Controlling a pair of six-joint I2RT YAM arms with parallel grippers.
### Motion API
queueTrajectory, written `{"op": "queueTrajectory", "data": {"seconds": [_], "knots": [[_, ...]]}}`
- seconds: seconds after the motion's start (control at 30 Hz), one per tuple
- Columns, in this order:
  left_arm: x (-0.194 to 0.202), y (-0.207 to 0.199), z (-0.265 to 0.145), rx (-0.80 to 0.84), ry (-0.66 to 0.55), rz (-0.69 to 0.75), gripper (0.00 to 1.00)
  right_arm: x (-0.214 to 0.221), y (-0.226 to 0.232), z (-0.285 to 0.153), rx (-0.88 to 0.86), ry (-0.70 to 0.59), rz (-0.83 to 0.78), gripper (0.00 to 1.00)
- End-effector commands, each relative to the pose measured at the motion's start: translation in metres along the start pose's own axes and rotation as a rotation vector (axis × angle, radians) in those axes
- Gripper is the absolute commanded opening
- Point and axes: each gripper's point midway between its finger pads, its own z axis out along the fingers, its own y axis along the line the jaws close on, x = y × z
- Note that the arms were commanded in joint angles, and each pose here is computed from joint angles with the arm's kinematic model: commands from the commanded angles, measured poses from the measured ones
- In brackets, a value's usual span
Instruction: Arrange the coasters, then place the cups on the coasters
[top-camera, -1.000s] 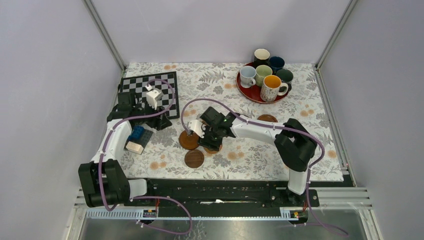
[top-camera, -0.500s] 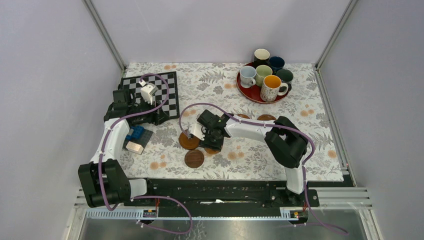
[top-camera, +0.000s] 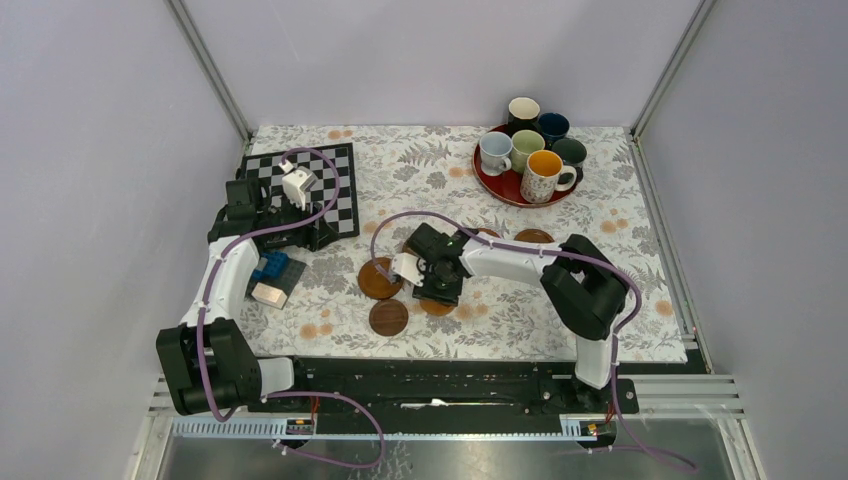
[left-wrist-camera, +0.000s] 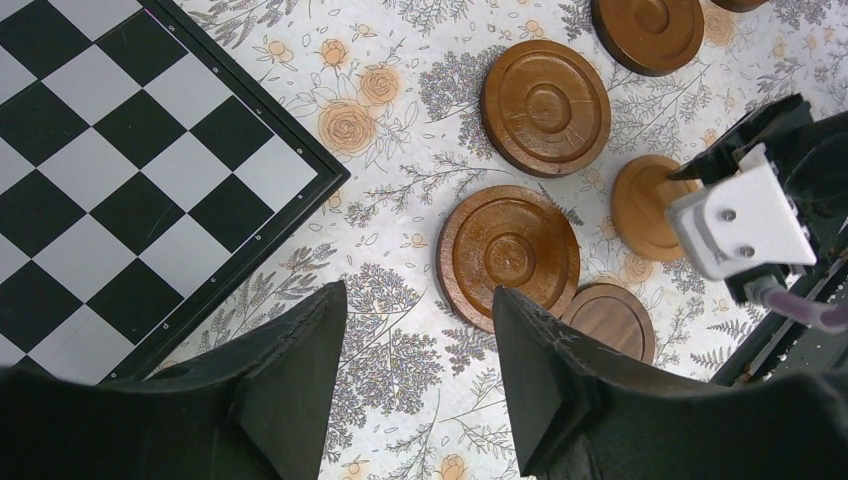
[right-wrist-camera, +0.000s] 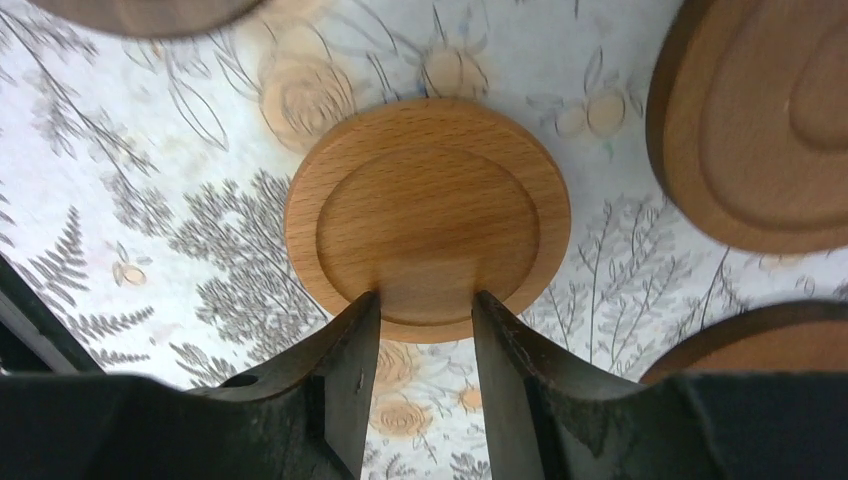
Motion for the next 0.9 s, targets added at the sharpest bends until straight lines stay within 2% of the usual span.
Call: {"op": "queueTrajectory", "data": {"seconds": [0.0,0.53,0.87], "knots": [[-0.015,-0.002,-0.002,0.028,-0.050,0.062,0.60,0.063,0.002,-0.003,-0.039,0.164,0.050,0.46],[-0.014,-0.003,0.002,0.053,-0.036,0.075,0.61,0.174,0.000,-0.038,-0.057,0.250,0.196,0.47],[0.004,-0.021,0.013,0.073,0.042,0.170,0.62,0.232,0.001,-0.054,-0.044,0.290,0.260,0.49]]}}
